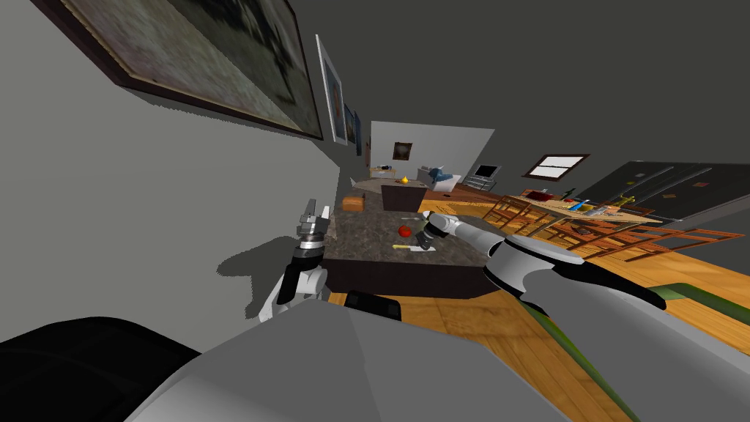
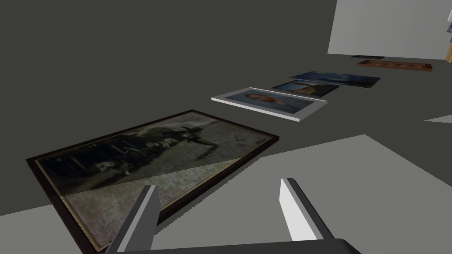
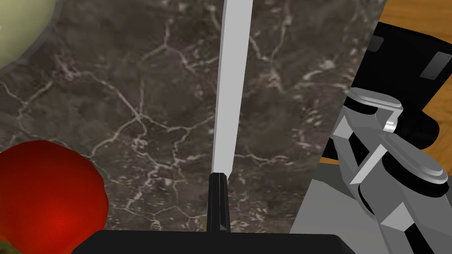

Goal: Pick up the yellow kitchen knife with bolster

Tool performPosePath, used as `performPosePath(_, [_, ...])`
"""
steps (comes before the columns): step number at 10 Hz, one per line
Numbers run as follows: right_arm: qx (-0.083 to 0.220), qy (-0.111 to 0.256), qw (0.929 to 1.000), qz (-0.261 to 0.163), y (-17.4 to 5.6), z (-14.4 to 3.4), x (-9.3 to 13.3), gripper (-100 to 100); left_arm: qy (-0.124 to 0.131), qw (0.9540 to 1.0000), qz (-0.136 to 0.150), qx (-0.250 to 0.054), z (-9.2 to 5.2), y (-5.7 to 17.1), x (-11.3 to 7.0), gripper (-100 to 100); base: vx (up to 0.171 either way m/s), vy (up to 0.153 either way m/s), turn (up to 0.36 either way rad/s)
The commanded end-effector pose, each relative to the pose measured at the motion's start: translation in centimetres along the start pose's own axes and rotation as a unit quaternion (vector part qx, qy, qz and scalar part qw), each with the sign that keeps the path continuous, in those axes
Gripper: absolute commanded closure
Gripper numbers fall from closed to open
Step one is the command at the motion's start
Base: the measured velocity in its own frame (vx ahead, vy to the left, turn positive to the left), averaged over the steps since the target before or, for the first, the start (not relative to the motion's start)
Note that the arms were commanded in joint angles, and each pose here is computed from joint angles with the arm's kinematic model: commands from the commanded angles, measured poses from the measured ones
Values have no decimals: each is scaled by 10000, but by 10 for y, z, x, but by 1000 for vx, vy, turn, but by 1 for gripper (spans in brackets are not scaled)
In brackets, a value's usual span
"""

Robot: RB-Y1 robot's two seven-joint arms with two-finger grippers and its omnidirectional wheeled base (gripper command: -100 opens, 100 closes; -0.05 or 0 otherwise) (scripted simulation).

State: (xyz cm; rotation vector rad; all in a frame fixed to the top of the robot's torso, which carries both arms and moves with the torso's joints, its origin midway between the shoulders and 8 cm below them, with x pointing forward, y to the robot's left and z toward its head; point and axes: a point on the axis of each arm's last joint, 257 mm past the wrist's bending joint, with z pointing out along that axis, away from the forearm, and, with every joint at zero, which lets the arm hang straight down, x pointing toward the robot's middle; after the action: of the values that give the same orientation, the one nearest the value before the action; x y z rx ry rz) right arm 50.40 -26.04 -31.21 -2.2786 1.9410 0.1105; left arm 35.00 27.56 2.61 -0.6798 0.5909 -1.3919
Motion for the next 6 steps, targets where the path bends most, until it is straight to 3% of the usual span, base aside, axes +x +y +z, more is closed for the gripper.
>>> performPosePath(1, [0,0,10000,0,0,0,0,100,0,10000,0,0,0,0,0,0,0,0,0])
performPosePath(3, [0,0,10000,0,0,0,0,100,0,10000,0,0,0,0,0,0,0,0,0])
performPosePath(5, [-62,-37,9999,119,1,-8,-2,-100,0,10000,0,0,0,0,0,0,-8,30,-18])
performPosePath(6, [-79,-48,9998,150,1,-10,-2,-100,0,10000,0,0,0,0,0,0,-23,124,-21])
